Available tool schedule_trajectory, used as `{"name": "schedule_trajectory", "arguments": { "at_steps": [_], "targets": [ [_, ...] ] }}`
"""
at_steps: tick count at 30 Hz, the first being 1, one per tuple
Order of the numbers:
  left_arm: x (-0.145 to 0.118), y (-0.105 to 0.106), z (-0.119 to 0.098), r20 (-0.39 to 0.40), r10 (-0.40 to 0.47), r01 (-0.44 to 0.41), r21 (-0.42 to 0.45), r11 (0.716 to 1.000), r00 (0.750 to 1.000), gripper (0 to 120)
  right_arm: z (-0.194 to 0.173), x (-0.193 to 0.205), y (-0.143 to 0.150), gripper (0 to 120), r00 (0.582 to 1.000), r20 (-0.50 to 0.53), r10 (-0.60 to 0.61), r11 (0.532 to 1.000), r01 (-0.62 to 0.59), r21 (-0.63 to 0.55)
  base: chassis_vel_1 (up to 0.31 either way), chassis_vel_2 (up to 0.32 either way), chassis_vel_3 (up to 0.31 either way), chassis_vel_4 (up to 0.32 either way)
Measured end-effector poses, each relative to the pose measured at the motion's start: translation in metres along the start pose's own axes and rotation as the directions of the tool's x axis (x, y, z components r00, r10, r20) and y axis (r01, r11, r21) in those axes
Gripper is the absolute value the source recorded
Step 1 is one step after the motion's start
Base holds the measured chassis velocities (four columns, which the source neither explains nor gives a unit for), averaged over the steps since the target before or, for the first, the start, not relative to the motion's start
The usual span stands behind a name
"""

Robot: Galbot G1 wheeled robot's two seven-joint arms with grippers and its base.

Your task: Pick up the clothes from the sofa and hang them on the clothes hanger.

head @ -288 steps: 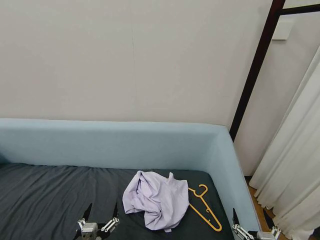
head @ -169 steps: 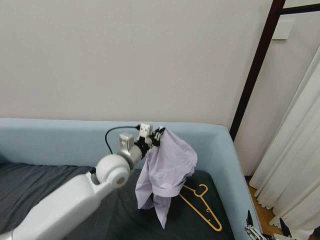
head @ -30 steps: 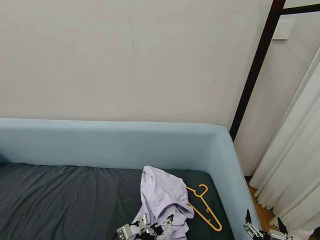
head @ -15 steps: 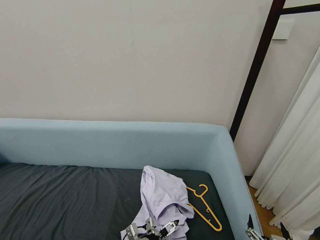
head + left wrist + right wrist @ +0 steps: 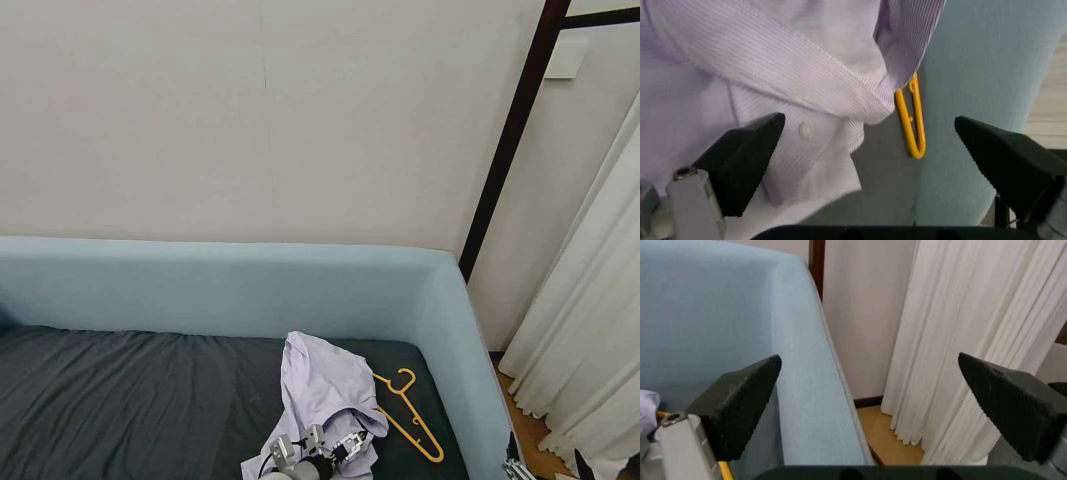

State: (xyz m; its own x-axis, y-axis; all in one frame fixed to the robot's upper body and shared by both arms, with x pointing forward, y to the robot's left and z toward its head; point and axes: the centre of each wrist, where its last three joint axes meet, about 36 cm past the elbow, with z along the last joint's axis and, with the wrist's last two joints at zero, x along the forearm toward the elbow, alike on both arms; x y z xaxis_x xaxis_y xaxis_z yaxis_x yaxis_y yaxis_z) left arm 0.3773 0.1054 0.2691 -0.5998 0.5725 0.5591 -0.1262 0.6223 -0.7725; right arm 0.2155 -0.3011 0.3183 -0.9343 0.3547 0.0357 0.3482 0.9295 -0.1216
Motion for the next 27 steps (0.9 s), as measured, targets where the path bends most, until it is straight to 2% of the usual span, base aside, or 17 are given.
{"name": "schedule_trajectory", "arguments": {
  "at_steps": [3,6,8,13,18,27],
  "targets": [
    [0.004,-0.004,0.015,-0.021,-0.012,0.012,0.014,1.0,1.0,100,-0.001,0.0,0.002,100,1.0,0.002,-0.005,1.0,0.005,-0.001,0.0,0.0,0.0,0.0],
    [0.005,-0.004,0.019,-0.019,-0.013,0.013,0.031,0.999,1.0,100,-0.003,0.0,0.003,100,1.0,0.004,-0.003,1.0,0.003,-0.004,0.0,0.0,0.0,0.0],
    [0.003,-0.003,0.018,-0.014,-0.015,0.015,0.039,0.999,1.0,100,-0.002,0.0,0.002,100,1.0,0.003,-0.002,1.0,0.002,-0.004,0.0,0.0,0.0,0.0],
    [-0.024,0.01,0.008,0.001,-0.039,0.039,0.038,0.999,0.999,100,-0.001,0.002,0.001,100,1.0,-0.002,-0.004,1.0,0.004,0.004,0.0,0.0,0.0,0.0],
    [-0.037,0.009,0.007,0.008,-0.032,0.032,0.033,0.999,0.999,100,0.0,0.005,0.001,100,1.0,-0.01,-0.003,1.0,0.003,0.008,0.0,0.0,0.0,0.0],
    [-0.036,-0.004,-0.002,0.042,0.004,-0.004,0.009,1.0,0.999,100,0.002,0.006,0.006,100,1.0,-0.011,-0.01,1.0,0.01,0.006,0.0,0.0,0.0,0.0]
  ]
}}
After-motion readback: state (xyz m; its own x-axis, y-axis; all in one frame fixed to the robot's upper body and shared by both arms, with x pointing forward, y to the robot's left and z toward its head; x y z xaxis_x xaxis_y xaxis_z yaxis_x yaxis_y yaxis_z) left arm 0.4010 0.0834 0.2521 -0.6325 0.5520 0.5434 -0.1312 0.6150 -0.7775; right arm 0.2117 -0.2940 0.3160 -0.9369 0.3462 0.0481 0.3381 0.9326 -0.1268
